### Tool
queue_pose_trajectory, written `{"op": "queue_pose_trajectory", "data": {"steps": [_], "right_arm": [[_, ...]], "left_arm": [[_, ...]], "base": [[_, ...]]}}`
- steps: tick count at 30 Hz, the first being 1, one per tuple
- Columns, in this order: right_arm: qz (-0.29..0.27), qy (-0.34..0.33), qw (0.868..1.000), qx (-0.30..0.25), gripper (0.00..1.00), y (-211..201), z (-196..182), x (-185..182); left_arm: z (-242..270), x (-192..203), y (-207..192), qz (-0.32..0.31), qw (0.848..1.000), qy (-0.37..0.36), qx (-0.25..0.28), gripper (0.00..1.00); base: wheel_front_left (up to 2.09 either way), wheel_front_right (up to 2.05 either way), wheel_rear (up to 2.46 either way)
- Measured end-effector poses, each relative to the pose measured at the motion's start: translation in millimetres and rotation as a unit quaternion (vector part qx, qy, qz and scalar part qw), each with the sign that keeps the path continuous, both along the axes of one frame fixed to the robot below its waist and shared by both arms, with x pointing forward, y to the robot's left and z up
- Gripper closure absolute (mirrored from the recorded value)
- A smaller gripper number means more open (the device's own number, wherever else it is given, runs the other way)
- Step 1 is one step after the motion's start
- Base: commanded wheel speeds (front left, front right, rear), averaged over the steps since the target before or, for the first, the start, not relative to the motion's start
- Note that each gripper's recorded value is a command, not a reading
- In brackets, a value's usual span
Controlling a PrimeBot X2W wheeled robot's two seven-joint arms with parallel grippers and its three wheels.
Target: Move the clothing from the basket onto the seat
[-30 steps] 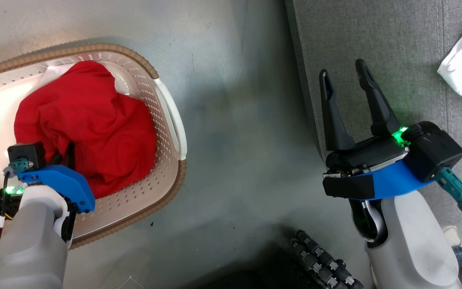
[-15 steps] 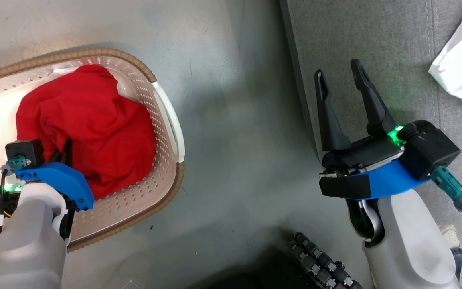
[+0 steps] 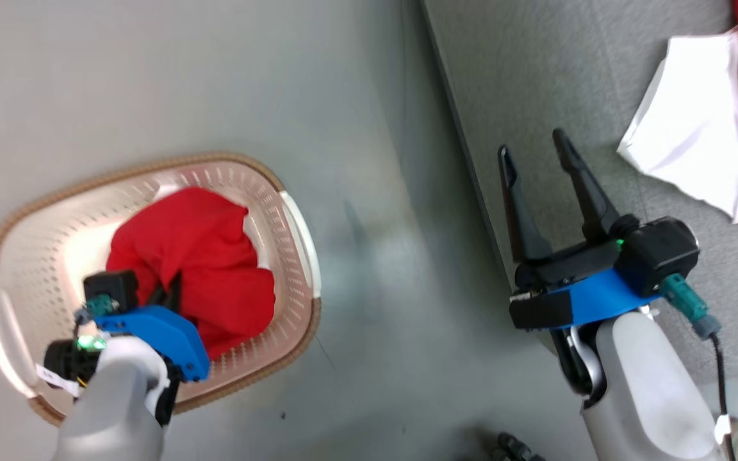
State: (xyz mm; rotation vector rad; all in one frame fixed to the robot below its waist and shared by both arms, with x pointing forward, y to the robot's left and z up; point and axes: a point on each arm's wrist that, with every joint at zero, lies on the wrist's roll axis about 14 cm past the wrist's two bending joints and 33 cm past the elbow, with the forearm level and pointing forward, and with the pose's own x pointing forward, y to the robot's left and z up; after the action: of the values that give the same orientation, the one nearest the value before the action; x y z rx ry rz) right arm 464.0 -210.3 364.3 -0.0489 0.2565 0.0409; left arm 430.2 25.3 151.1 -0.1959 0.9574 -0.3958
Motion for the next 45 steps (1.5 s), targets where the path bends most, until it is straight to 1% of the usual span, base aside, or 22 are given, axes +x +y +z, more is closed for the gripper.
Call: {"op": "queue_pose_trajectory", "data": {"steps": [3, 6, 12, 19, 25, 31, 35, 38, 45], "right_arm": [[0.007, -0.008, 1.000, -0.004, 0.00, 5, 17, -8], [0.015, -0.025, 1.000, -0.007, 0.00, 11, 38, -13], [0.024, -0.052, 0.998, -0.003, 0.00, 23, 75, -32], [0.035, -0.075, 0.997, 0.005, 0.00, 35, 105, -55], [0.049, -0.089, 0.995, 0.018, 0.00, 49, 120, -74], [0.073, -0.100, 0.992, 0.025, 0.00, 68, 132, -81], [0.093, -0.110, 0.989, 0.028, 0.00, 81, 140, -80], [0.101, -0.113, 0.988, 0.029, 0.00, 87, 143, -80], [0.108, -0.118, 0.987, 0.031, 0.00, 92, 147, -84]], "left_arm": [[28, -2, -1, -0.004, 1.000, -0.023, -0.005, 1.00], [64, 5, -6, -0.008, 0.998, -0.067, -0.015, 1.00], [134, 9, -11, -0.024, 0.987, -0.154, -0.027, 1.00], [217, 12, -22, -0.035, 0.964, -0.257, -0.054, 1.00], [272, 1, -33, -0.062, 0.942, -0.322, -0.068, 1.00], [328, -2, -48, -0.089, 0.914, -0.387, -0.086, 1.00], [362, -1, -58, -0.105, 0.895, -0.421, -0.101, 1.00], [380, -1, -66, -0.118, 0.885, -0.436, -0.111, 1.00], [410, -1, -81, -0.137, 0.871, -0.454, -0.129, 1.00]], "base": [[0.00, 0.00, 0.00], [0.00, 0.00, 0.00], [0.00, 0.00, 0.00], [0.00, 0.00, 0.00], [0.00, 0.00, 0.00], [0.00, 0.00, 0.00], [0.00, 0.00, 0.00], [0.00, 0.00, 0.00], [0.00, 0.00, 0.00]]}}
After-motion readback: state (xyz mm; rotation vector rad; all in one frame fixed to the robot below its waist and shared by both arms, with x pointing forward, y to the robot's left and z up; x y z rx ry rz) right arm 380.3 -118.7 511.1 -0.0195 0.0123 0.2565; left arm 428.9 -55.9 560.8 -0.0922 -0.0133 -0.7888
